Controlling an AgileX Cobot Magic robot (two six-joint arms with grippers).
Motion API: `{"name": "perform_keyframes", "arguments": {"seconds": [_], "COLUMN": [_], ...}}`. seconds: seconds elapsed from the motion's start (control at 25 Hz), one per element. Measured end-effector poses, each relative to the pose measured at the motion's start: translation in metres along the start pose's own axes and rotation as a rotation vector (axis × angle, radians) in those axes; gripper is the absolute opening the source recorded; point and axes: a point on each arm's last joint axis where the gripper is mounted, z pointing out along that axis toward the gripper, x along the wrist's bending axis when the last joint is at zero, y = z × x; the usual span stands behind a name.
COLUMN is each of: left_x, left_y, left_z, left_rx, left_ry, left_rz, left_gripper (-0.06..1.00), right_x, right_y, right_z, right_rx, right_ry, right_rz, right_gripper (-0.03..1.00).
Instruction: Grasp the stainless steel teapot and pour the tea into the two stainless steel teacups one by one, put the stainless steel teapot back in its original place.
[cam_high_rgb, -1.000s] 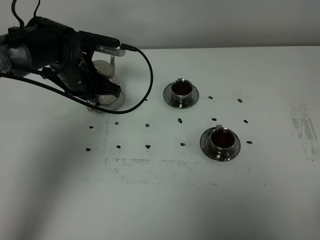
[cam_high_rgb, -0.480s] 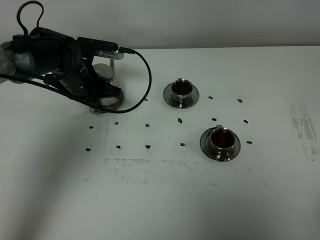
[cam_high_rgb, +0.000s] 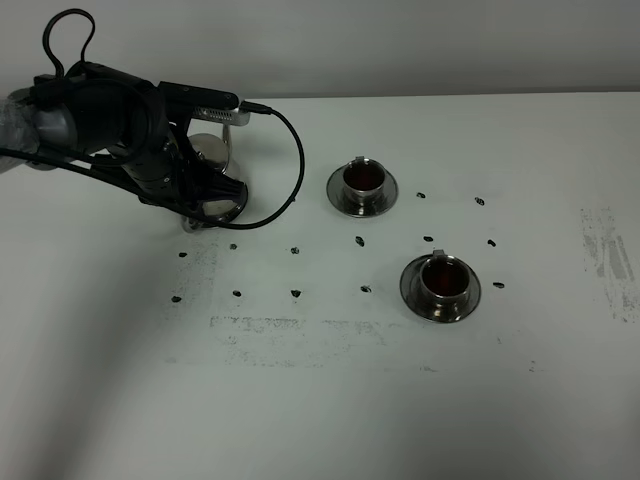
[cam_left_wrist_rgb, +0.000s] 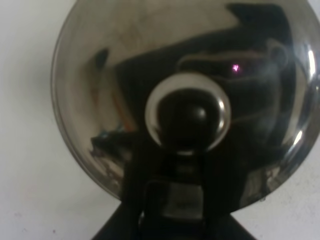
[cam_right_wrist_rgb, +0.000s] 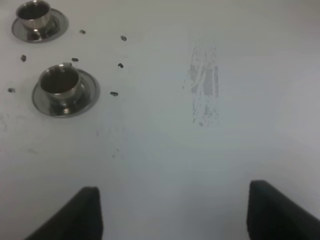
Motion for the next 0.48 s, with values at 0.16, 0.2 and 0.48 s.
{"name": "perform_keyframes", "arguments": {"seconds": [0.16,0.2,0.48], "left_x": [0.0000,0.0000,0.0000], "left_y": [0.0000,0.0000,-0.0002], "left_z": [0.0000,0.0000,0.0000], "left_rx": [0.000,0.000,0.002], "left_ry": [0.000,0.000,0.000], "left_rz": [0.000,0.000,0.000], "left_gripper": [0.18,0.18,0.18], "right_x": [0.0000,0.0000,0.0000], "right_y": [0.0000,0.0000,0.0000], "right_z": [0.0000,0.0000,0.0000], "right_rx": [0.000,0.000,0.000], "right_ry": [0.000,0.000,0.000], "right_rz": [0.000,0.000,-0.001], "right_gripper": [0.59,0.59,0.59]}}
